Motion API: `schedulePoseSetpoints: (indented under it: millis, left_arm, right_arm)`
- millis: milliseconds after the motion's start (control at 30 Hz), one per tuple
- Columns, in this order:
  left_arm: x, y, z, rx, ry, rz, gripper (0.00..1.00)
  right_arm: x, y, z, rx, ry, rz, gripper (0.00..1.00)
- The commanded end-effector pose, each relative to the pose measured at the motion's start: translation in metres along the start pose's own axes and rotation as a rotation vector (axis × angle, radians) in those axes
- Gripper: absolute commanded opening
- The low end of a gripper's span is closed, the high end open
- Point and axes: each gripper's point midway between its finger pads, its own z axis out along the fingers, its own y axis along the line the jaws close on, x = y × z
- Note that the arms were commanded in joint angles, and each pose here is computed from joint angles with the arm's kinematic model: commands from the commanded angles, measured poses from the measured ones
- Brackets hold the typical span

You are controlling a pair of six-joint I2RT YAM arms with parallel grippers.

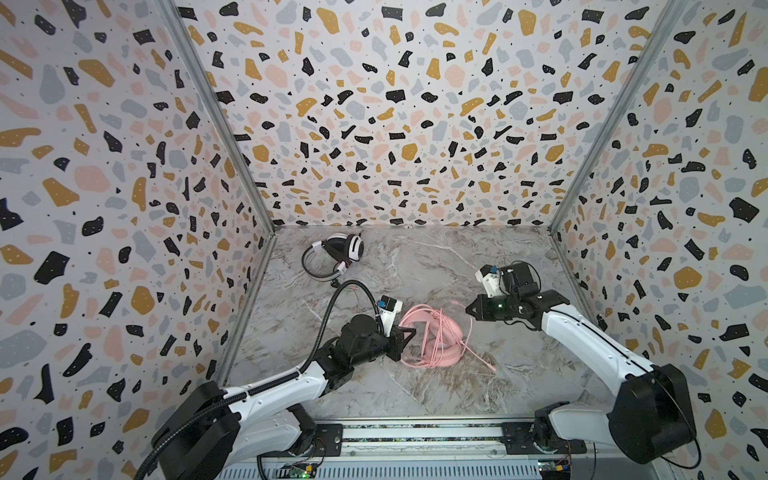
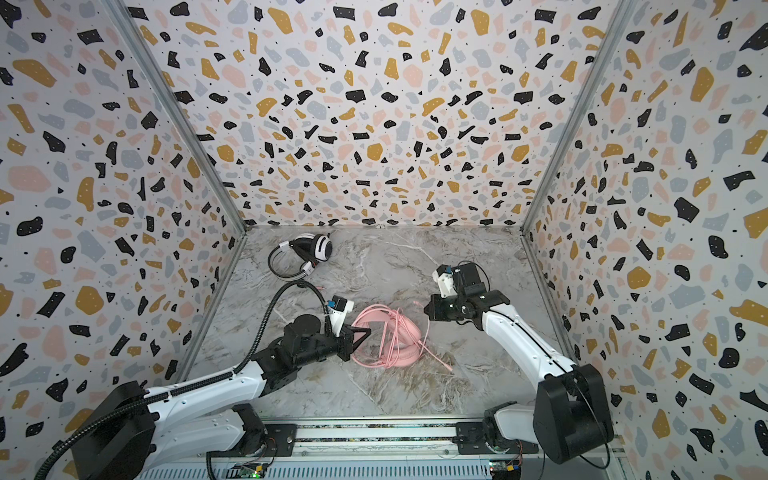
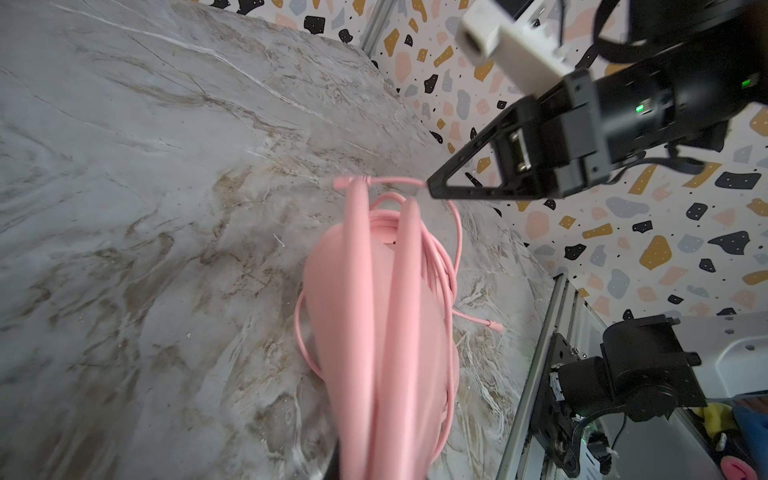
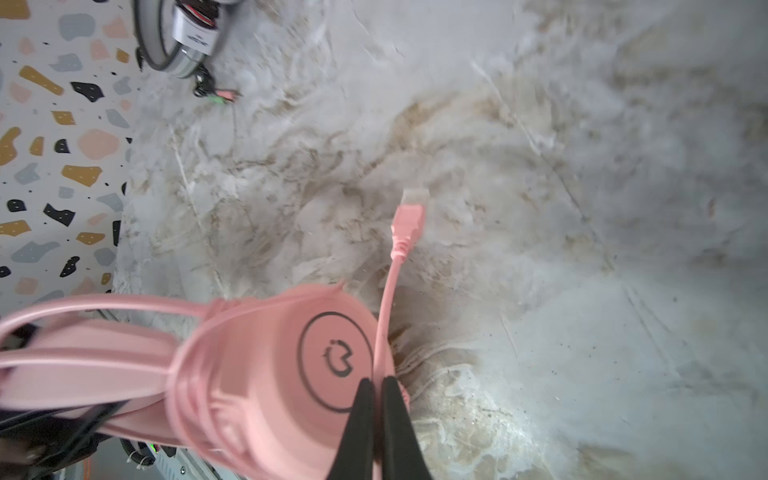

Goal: Wrap the headphones

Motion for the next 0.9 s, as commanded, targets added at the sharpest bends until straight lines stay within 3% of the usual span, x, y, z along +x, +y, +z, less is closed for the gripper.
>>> schedulePoseSetpoints:
  millis: [0, 333, 633, 867]
  left_arm:
    - [-0.032, -0.020, 0.001, 0.067, -0.090, 0.055, 0.00]
    - [-0.043, -0.021, 0.018, 0.078, -0.105, 0.048, 0.00]
    - [-0.091, 0.000, -0.013, 0.113, -0.322, -0.088, 0.00]
    - [-0.132, -0.010, -0.028, 0.228, -0.443, -0.152, 0.00]
  right_arm:
    - [-0.007, 0.035, -0.024, -0.006, -0.024, -0.055, 0.05]
    - [-0.003, 0.136, -0.032, -0.148, -0.006, -0.177, 0.05]
    - [-0.003, 0.126, -0.053, -0.107, -0.049, -0.156, 0.05]
    - [0.000, 0.113, -0.056, -0.091, -0.058, -0.135, 0.05]
